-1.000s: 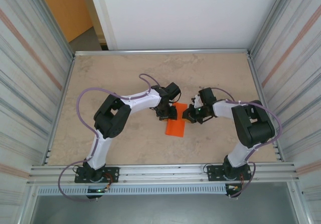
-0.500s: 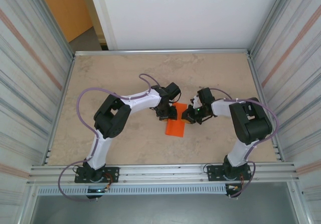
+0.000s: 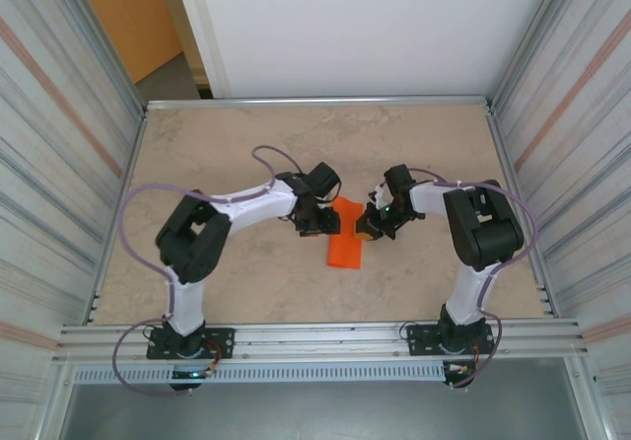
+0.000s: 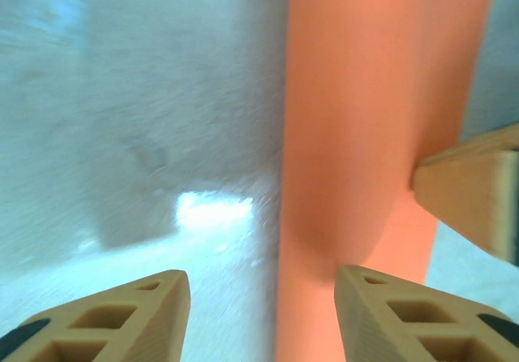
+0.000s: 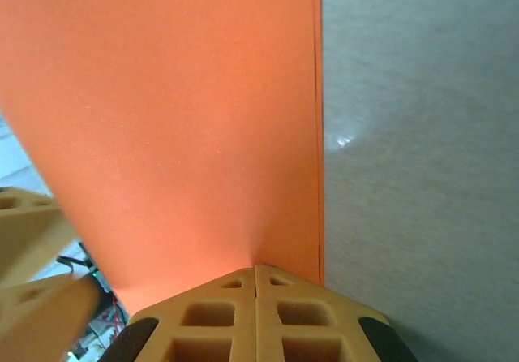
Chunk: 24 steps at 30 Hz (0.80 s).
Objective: Fold a paper plane with a square sheet of paper (pick it up from the middle)
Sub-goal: Hold the square sheet of paper at the center of the table, then first fold the square sheet of paper in half at the center of the table.
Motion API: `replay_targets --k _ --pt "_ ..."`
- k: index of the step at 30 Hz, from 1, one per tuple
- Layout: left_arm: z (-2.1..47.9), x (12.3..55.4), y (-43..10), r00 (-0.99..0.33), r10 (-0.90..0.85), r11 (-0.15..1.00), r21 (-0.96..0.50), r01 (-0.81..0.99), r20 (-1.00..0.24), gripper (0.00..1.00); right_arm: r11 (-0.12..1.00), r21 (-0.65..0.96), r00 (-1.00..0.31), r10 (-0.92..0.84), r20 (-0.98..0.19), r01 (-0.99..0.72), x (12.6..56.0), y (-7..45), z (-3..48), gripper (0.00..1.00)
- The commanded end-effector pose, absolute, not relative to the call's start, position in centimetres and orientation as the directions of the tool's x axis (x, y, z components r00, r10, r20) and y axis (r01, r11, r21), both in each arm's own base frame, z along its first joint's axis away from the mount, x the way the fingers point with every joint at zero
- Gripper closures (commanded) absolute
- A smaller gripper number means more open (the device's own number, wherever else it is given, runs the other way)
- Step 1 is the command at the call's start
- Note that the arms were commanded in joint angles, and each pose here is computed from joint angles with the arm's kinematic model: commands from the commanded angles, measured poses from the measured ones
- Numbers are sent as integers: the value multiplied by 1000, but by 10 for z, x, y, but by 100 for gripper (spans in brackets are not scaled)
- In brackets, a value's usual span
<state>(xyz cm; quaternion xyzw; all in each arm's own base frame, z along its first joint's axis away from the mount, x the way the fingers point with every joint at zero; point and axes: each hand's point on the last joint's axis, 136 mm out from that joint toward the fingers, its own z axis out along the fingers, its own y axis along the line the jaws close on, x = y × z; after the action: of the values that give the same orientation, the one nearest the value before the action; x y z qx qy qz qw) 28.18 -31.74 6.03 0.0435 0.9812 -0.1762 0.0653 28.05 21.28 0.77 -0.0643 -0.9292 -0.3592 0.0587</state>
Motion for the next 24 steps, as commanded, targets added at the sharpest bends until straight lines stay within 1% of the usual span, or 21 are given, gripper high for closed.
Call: replay_targets --k 1,4,8,12,18,24 --pt "110 298 -311 -962 -3 898 -424 118 -274 47 895 415 -972 74 222 163 248 180 -57 94" --pt "124 295 -317 -951 -3 853 -497 159 -309 49 905 399 -972 61 225 149 246 179 -61 94" --pt "122 285 -343 -960 35 768 -607 203 -277 62 913 380 -973 61 224 145 244 177 -63 95" --pt "102 275 -364 -974 84 735 -646 204 -213 73 920 365 -973 61 222 141 244 175 -66 95" --pt "72 270 -379 -984 119 728 -662 179 -136 84 923 356 -972 66 228 146 242 175 -68 95" --pt "46 273 -373 -989 120 765 -626 151 -91 87 926 341 -969 81 232 160 242 172 -68 95"
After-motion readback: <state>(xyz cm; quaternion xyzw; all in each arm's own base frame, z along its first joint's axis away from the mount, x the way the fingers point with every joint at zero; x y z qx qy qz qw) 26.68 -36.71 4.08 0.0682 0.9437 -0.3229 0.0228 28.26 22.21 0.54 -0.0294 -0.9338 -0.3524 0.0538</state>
